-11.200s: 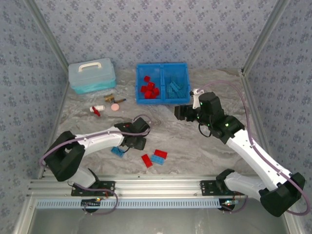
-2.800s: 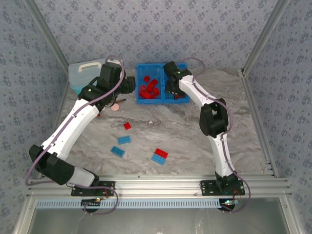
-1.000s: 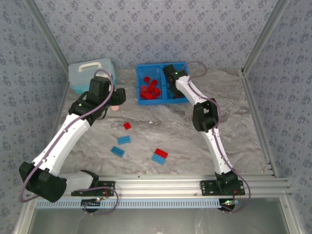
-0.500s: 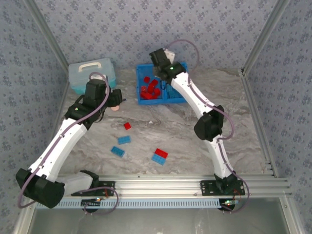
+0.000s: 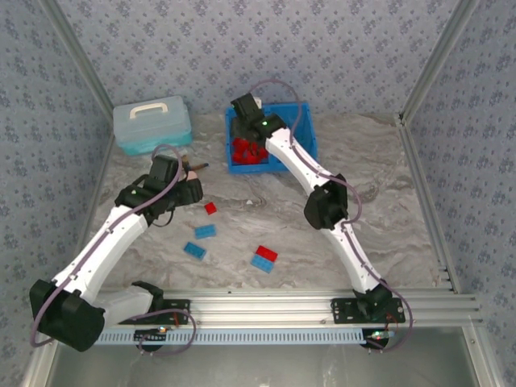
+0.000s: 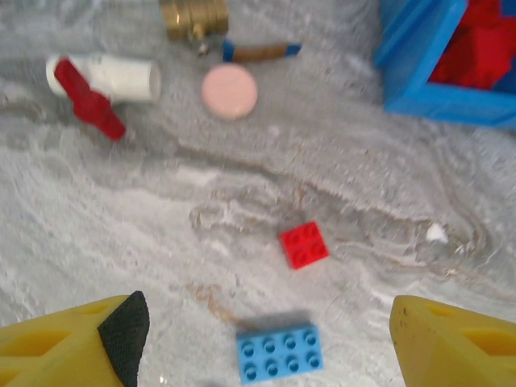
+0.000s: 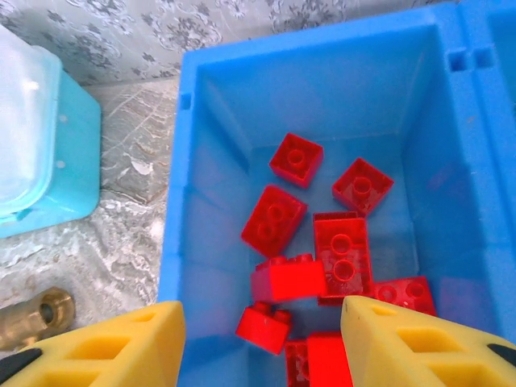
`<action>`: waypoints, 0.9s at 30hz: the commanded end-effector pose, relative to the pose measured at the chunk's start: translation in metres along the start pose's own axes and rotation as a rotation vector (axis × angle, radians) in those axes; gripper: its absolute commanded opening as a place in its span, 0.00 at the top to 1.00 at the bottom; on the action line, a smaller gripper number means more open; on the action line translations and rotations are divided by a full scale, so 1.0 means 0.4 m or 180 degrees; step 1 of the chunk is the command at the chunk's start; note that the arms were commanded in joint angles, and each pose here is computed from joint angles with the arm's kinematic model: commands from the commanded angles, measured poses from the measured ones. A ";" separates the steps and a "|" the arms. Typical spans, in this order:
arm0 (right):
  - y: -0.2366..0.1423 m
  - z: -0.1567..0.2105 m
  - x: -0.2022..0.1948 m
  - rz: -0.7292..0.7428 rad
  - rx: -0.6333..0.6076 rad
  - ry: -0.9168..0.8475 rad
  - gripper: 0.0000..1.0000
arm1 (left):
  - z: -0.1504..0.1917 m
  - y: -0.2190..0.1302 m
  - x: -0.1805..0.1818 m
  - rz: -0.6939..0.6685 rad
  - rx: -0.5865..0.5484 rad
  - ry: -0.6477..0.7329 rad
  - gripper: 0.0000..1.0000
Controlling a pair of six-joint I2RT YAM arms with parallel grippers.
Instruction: Sort the legos into containers by color
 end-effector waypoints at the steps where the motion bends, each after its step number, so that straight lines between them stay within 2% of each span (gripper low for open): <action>1: -0.231 -0.126 -0.018 -0.0087 -0.0296 -0.0152 0.43 | 0.018 -0.009 0.009 0.0031 0.0074 -0.0161 0.20; 4: -0.344 -0.118 -0.046 -0.0030 -0.0268 -0.0395 0.43 | 0.041 0.013 0.010 0.0031 0.0194 -0.0183 0.19; 6: -0.417 -0.076 -0.043 -0.0200 -0.0205 -0.0654 0.41 | 0.065 0.041 0.002 0.0029 0.0384 -0.0176 0.19; 9: -0.506 0.032 -0.019 -0.0579 -0.0129 -0.0968 0.38 | 0.108 0.092 -0.016 0.0060 0.0709 -0.0214 0.19; 12: -0.569 0.152 -0.014 -0.0688 -0.0157 -0.1184 0.27 | 0.135 0.155 -0.027 0.0065 0.0850 -0.0211 0.19; 14: -0.582 0.214 -0.046 -0.0520 -0.0131 -0.1170 0.19 | 0.148 0.193 -0.030 0.0006 0.0932 -0.0162 0.18; 18: -0.591 0.285 -0.090 -0.0465 0.0037 -0.0932 0.18 | 0.175 0.261 -0.049 -0.0061 0.1163 -0.0116 0.18; 23: -0.601 0.300 -0.108 -0.0420 0.0061 -0.0915 0.17 | 0.195 0.327 -0.048 -0.0200 0.1054 -0.0167 0.16; 27: -0.597 0.303 -0.100 -0.0486 0.0081 -0.0905 0.17 | 0.157 0.382 -0.074 -0.0244 0.0859 -0.0229 0.16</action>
Point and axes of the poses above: each hand's point on the last joint's axis, 136 mm out from that joint toward the fingers, its own y axis out along the fingers, its own x axis along the line the jaws close on, z = x × y, the point moved 1 cm from there along -y, back along the fingers, and after that the axes turned 13 degrees about -y, right-handed, at the moved point
